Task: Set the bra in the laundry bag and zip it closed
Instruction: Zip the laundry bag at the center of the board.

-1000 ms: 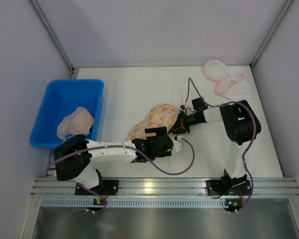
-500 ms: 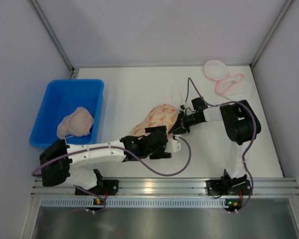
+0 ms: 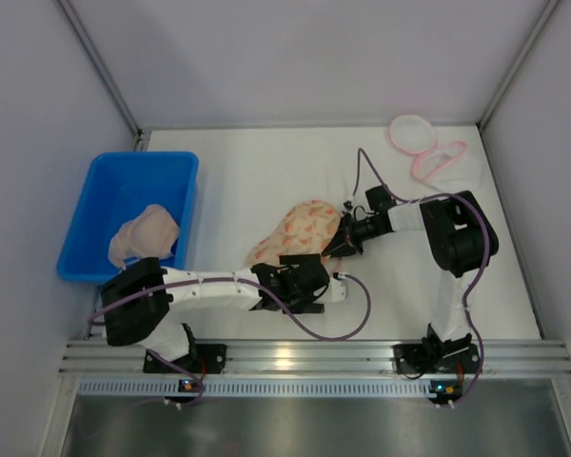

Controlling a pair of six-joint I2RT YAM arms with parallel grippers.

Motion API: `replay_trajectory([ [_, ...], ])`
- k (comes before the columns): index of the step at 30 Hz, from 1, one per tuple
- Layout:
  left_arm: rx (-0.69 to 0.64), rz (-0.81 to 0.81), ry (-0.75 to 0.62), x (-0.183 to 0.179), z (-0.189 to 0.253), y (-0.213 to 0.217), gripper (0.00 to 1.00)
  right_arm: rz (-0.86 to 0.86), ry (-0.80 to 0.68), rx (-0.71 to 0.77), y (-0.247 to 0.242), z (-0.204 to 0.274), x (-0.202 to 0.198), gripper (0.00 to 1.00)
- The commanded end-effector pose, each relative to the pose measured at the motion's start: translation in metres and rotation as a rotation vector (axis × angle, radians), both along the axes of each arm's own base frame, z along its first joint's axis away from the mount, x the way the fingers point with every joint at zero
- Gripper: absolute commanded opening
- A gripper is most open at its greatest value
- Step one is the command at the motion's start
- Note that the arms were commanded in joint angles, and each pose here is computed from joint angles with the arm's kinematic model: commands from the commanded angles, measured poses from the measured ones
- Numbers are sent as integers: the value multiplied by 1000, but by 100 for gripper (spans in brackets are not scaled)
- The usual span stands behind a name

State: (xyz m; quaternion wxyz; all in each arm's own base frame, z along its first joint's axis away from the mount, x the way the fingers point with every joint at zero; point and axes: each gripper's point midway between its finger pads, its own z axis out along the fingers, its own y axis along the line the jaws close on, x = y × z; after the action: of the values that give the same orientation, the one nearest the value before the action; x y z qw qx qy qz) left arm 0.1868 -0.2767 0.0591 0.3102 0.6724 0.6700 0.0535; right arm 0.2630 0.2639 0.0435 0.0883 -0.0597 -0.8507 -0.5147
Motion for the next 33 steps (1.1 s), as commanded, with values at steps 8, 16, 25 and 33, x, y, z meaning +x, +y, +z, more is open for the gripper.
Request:
replay_trajectory([
  [8, -49, 78, -151, 36, 25, 2, 98, 100, -85, -21, 4, 8, -7, 0],
  [16, -51, 43, -195, 40, 36, 4, 98, 144, -116, -45, 8, 6, -12, 0],
  [25, -60, 1, -167, 31, 46, 8, 98, 143, -117, -47, 8, 7, -8, 0],
  [33, -26, 20, -153, 33, 29, 9, 98, 151, -112, -10, 12, 13, -12, 0],
])
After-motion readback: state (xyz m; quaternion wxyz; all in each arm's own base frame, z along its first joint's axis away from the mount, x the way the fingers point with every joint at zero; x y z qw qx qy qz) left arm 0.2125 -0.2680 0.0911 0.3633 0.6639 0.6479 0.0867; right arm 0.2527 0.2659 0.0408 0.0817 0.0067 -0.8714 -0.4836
